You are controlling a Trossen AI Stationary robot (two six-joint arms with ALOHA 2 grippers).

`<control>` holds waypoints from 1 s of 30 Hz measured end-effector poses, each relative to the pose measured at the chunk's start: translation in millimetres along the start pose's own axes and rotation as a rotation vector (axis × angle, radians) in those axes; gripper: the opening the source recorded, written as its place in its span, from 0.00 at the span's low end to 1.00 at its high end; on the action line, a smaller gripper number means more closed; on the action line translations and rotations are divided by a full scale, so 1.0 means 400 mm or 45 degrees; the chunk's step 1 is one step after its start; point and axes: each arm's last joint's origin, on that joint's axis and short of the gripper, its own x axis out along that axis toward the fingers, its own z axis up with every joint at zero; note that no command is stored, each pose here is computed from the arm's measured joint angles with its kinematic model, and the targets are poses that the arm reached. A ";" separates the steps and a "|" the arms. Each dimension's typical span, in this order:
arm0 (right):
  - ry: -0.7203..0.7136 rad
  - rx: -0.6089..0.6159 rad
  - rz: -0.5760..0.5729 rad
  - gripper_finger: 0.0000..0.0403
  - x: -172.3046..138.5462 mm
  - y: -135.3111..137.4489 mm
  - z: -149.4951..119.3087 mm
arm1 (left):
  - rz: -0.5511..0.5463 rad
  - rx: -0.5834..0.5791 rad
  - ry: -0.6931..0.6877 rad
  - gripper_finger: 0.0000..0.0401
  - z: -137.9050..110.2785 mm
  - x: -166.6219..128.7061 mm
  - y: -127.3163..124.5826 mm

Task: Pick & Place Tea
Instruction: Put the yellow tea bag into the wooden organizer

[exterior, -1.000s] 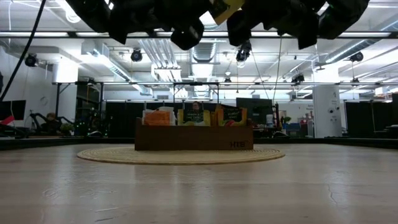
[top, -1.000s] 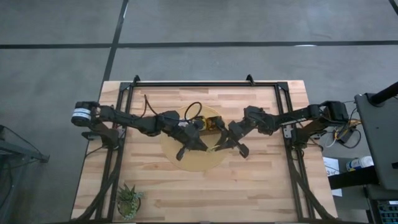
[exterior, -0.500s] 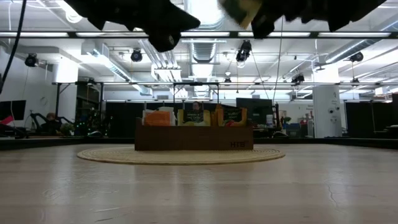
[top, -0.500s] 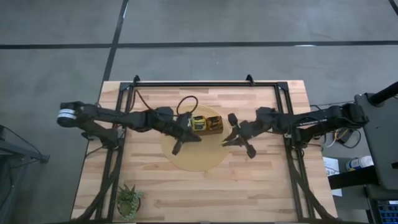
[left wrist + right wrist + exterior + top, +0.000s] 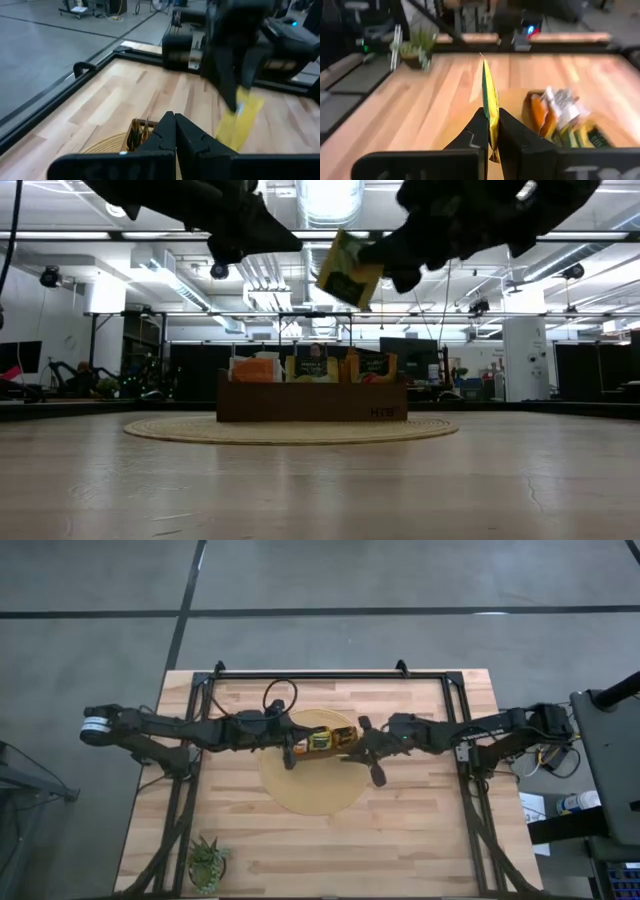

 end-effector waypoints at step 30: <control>0.259 -0.113 -0.244 0.03 0.161 -0.137 -0.093 | -0.027 -0.089 -0.056 0.00 -0.020 -0.072 0.009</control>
